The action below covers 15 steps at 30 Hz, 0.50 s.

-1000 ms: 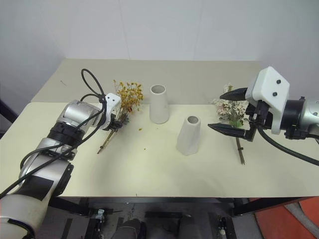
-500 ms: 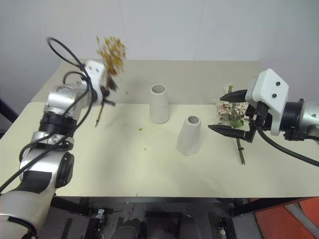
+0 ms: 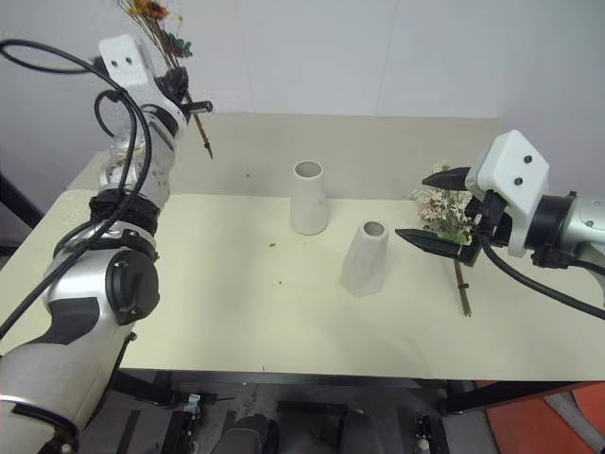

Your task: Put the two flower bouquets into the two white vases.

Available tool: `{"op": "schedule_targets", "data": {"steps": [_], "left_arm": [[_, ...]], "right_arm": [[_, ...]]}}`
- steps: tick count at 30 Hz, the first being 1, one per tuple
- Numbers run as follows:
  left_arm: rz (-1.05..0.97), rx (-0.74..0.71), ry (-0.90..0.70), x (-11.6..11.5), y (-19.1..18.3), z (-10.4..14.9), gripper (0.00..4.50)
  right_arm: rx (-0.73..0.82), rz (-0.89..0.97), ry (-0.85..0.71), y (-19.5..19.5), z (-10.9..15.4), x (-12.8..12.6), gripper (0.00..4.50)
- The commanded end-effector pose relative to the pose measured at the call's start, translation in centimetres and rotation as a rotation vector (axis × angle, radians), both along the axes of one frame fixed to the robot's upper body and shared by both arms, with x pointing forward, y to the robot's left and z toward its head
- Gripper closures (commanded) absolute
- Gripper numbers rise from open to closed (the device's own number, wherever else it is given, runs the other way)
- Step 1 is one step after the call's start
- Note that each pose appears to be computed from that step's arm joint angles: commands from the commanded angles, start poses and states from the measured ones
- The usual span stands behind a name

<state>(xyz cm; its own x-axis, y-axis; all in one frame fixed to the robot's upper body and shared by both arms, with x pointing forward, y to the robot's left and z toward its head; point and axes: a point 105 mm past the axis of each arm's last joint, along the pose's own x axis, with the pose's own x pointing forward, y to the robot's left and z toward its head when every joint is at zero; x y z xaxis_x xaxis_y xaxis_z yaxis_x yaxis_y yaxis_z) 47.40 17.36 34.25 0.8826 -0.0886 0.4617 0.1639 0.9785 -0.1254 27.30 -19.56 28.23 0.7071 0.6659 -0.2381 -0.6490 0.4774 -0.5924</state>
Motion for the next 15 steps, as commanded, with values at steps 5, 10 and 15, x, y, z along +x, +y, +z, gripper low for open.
{"op": "schedule_targets", "data": {"steps": [5,10,15], "left_arm": [[-0.258,-0.118,-0.297,-2.6,-2.0,4.5,4.47],[-0.496,-0.285,-0.405,-3.7,-3.0,4.8,4.47],[-0.576,-0.367,-0.375,-3.4,-3.8,4.0,4.47]], "right_arm": [[0.062,-0.060,-0.116,0.4,1.7,-1.6,0.00],[0.069,-0.113,-0.127,0.4,0.9,-1.9,0.00],[0.103,-0.149,-0.147,0.8,0.2,-2.6,0.00]]}}
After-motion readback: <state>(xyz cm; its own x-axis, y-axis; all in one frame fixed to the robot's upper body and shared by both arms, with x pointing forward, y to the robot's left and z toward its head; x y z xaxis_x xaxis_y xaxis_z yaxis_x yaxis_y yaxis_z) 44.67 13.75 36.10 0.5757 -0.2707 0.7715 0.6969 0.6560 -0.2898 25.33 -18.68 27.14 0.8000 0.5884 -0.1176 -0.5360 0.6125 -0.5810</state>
